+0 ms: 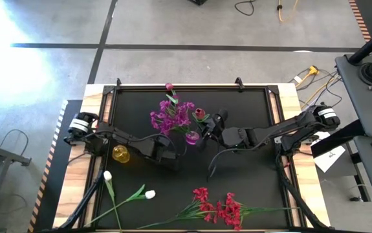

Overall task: Sort flowers into vase by color
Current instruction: Put the left red tulip into the violet flower vase

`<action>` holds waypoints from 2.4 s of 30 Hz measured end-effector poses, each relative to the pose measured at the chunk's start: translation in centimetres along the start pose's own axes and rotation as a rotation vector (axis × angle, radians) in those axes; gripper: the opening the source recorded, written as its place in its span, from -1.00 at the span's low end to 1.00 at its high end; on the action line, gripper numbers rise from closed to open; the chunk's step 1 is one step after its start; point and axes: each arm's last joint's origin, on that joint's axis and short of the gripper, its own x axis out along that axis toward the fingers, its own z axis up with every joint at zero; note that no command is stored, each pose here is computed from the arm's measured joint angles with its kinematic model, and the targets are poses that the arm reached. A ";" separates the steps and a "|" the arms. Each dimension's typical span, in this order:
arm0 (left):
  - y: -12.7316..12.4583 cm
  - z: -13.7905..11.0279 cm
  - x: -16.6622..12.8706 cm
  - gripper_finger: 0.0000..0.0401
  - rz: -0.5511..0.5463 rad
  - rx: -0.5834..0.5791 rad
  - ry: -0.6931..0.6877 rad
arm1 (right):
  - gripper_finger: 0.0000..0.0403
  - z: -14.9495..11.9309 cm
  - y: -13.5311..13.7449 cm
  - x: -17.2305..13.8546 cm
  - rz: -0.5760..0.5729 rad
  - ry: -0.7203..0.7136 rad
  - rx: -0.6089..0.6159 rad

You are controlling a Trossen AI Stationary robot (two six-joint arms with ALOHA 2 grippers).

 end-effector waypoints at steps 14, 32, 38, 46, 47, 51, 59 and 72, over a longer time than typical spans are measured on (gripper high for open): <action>-0.5 0.9 0.1 -0.06 -0.062 0.008 0.005 | -0.94 0.4 -0.5 0.5 -0.004 -0.024 0.030; -0.2 1.3 -0.3 -0.07 -0.010 0.058 0.004 | -0.94 0.8 -0.6 0.6 -0.002 -0.062 0.039; -0.4 1.2 0.6 -0.07 -0.011 0.049 0.004 | -0.94 0.4 -0.5 0.8 0.019 -0.031 0.044; -0.8 1.0 1.5 -0.06 -0.011 0.036 0.013 | -0.94 -0.4 -0.5 0.8 0.017 0.024 0.087; -0.8 1.0 1.5 -0.06 -0.013 0.035 0.012 | -0.93 -0.5 -0.5 0.8 0.015 0.035 0.091; -0.9 1.0 1.5 -0.06 -0.021 0.035 0.007 | -0.85 -0.7 -0.6 0.8 0.014 0.049 0.117; -0.9 1.1 1.4 -0.06 -0.027 0.051 0.005 | -0.40 -0.7 -0.5 0.8 0.038 0.055 0.130; -0.3 1.2 0.0 -0.06 -0.027 0.089 0.009 | -0.01 -0.7 -0.8 1.1 0.019 0.054 0.166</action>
